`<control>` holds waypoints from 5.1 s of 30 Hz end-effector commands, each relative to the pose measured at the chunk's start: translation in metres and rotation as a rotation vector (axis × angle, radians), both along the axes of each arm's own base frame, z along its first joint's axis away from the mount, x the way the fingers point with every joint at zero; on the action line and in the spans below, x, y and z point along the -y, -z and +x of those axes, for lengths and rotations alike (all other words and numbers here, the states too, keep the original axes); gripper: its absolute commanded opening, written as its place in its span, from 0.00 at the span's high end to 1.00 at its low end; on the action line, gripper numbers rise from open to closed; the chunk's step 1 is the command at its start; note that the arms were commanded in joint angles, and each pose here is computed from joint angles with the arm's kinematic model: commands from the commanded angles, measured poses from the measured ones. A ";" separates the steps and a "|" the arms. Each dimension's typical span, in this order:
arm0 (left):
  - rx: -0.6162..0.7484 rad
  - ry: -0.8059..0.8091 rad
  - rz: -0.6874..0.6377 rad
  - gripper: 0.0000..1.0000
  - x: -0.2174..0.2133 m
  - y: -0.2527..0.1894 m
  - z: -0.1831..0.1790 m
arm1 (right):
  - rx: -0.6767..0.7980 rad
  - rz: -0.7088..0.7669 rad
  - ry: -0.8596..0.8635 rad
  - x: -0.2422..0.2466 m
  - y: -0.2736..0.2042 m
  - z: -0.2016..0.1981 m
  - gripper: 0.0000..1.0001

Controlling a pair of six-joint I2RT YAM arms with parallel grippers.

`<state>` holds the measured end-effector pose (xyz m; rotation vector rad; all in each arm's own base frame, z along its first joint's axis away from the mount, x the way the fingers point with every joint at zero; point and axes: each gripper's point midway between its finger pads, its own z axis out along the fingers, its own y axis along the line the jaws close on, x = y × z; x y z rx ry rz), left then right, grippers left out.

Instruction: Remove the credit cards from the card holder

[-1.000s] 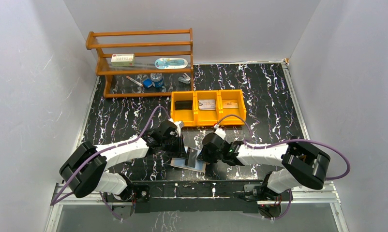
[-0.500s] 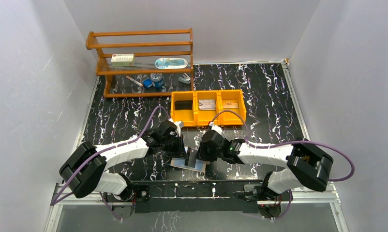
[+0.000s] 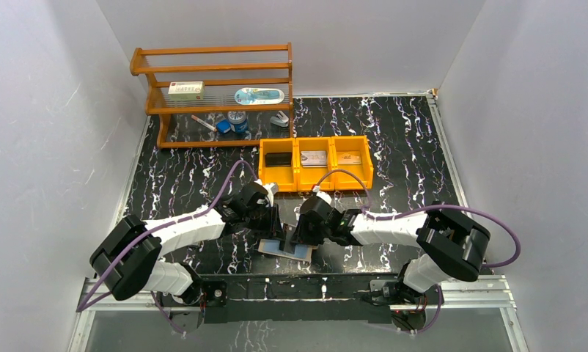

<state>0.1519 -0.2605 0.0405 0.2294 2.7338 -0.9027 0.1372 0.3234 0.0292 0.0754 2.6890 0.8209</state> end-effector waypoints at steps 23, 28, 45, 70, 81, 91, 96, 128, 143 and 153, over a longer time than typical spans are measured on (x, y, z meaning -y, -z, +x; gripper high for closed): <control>0.046 -0.023 -0.008 1.00 -0.001 -0.015 0.007 | -0.017 -0.147 0.088 0.041 0.030 -0.001 0.71; 0.062 -0.032 0.003 1.00 -0.004 -0.017 0.009 | 0.003 -0.158 0.099 0.045 0.027 0.003 0.71; 0.046 -0.022 -0.018 1.00 0.001 -0.017 0.007 | 0.179 0.109 -0.016 -0.010 -0.052 0.025 0.67; 0.025 0.004 -0.023 0.97 0.005 -0.017 0.005 | -0.020 -0.004 0.081 0.022 0.019 0.006 0.69; 0.171 -0.097 0.059 1.00 -0.020 -0.043 0.025 | 0.080 0.026 0.009 0.011 -0.014 0.020 0.68; 0.292 -0.263 0.160 1.00 -0.060 -0.062 0.039 | 0.144 0.203 -0.176 -0.040 -0.062 0.021 0.67; 0.330 -0.328 0.175 1.00 -0.076 -0.068 0.040 | 0.051 0.132 -0.153 -0.043 -0.034 0.019 0.66; 0.260 -0.214 -0.209 1.00 -0.061 -0.102 0.053 | 0.436 0.073 0.103 0.049 -0.085 0.069 0.17; 0.116 0.002 -0.680 1.00 -0.004 -0.125 0.027 | 0.321 0.691 -0.246 -0.005 -0.142 0.037 0.25; 0.142 0.039 -0.699 1.00 -0.003 -0.139 0.024 | 0.289 0.827 -0.363 -0.022 -0.158 0.025 0.51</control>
